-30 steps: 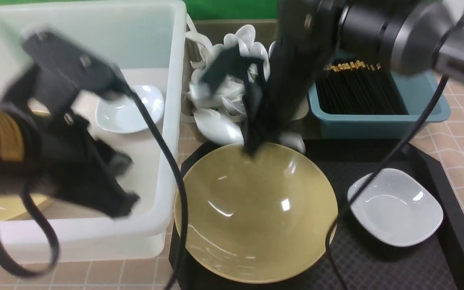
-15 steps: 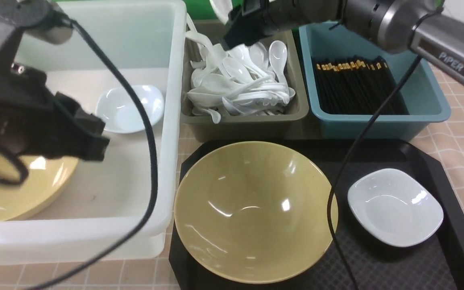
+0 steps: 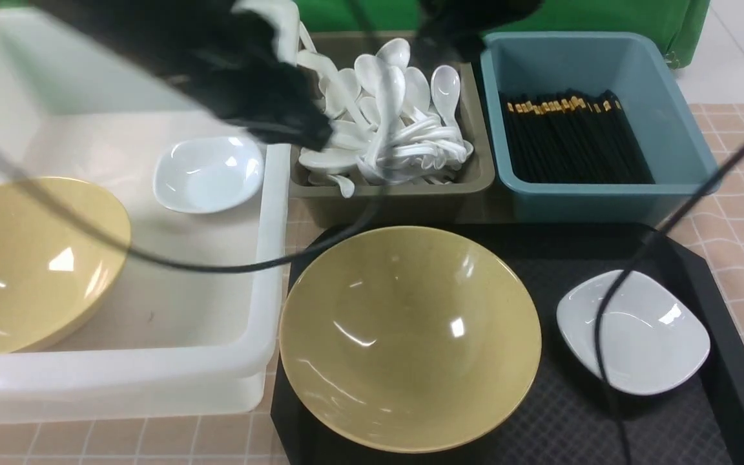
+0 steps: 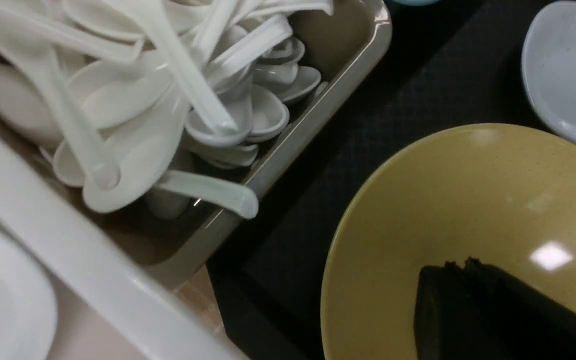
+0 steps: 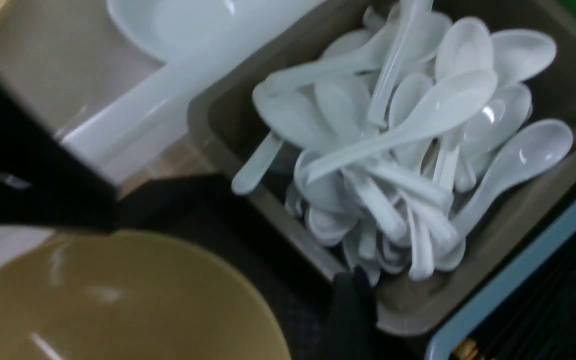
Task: On brown table put chopsticks spoon bowls plates into blue grey white boxes.
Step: 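Grasp the large bowl on the tray by its rim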
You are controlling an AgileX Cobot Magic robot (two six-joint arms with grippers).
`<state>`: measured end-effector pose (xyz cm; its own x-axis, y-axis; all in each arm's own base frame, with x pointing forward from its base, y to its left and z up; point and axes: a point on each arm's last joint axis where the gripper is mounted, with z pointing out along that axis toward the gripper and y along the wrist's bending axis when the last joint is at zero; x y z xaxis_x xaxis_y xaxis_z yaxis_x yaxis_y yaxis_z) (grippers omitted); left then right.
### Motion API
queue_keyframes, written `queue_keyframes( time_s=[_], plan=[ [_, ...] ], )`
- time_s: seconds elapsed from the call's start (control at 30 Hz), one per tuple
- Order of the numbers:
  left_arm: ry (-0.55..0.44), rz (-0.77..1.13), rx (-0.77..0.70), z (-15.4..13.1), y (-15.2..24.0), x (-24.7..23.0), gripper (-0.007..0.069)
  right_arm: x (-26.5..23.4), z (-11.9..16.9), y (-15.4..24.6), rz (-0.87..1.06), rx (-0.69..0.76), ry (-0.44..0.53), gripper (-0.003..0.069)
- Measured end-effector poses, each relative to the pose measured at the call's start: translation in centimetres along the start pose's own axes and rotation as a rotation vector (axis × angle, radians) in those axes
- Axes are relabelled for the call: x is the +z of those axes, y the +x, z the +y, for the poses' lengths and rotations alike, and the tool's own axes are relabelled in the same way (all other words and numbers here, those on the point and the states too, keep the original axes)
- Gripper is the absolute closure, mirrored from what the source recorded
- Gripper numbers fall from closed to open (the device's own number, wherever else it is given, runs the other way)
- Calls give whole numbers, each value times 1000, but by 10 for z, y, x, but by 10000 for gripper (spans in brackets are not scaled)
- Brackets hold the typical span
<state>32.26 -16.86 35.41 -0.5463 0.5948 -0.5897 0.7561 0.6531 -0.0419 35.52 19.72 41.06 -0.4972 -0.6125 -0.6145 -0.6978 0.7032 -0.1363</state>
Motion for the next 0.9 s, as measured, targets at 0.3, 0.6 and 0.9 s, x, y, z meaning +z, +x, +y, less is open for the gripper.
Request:
queue_keyframes(
  time_s=[0.3,0.6,0.9],
  plan=[
    [-89,276,25,-11,-11,81,312,-50,19,45,74,-2,-24,355],
    [-126,379,38,1,3,126,144,-49,32,89,189,-18,-63,454],
    [-46,424,-21,-1,14,157,169,-42,34,96,219,-5,-71,452]
  ],
)
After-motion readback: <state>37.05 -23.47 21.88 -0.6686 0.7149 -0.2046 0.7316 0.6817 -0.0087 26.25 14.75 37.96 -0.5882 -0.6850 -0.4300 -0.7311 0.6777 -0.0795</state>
